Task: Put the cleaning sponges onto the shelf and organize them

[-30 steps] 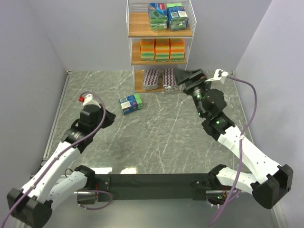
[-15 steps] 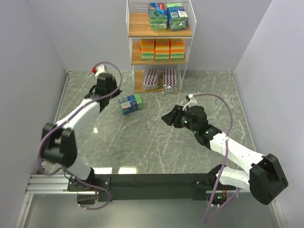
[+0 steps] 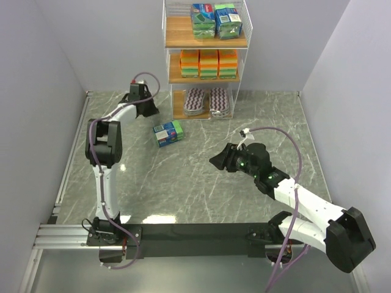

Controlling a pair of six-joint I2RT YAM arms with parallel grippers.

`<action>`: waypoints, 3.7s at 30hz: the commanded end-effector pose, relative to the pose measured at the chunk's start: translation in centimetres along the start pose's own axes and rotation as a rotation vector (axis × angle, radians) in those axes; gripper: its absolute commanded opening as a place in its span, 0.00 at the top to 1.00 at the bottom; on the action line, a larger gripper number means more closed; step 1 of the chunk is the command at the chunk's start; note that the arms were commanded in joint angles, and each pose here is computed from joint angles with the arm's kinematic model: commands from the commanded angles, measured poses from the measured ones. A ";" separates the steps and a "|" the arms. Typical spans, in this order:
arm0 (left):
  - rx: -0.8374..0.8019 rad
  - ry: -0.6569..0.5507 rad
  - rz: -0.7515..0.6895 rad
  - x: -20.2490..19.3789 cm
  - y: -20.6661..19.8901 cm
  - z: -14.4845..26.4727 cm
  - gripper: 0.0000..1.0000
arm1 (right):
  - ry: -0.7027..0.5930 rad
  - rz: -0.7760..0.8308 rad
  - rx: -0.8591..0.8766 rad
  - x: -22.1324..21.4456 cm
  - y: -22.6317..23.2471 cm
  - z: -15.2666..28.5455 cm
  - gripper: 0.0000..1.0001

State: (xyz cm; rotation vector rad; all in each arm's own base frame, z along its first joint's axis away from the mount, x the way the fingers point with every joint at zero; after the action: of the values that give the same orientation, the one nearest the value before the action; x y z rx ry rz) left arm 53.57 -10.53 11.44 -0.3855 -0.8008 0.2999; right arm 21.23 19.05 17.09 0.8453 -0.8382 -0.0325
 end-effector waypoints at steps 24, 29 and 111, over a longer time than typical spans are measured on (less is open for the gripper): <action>-0.428 0.350 -0.076 -14.3 -8.3 8.9 0.99 | 0.006 -0.001 -0.041 -0.3 -1.0 -0.9 0.41; -0.275 0.179 -0.036 -12.0 -8.2 12.2 1.00 | 0.001 -0.003 -0.079 -0.3 -1.5 -0.9 0.38; -0.045 0.047 0.313 -20.0 -5.6 18.0 0.45 | -0.027 -0.058 -0.219 -1.3 -4.3 -0.1 0.18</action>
State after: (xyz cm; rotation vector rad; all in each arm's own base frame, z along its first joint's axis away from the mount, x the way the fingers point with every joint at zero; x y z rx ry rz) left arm 26.94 -18.87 12.20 -0.5209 -0.6778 0.5600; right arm 21.36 16.70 13.17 0.6541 -0.8009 -0.1702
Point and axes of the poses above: each gripper's point midway between its finger pads, its own z axis back along the fingers, its own y axis along the line the jaws close on, x = y × z, the point moved 6 cm from there along z, back along the fingers, and after that the axes turned 1 degree about -z, right-handed, at the moved point
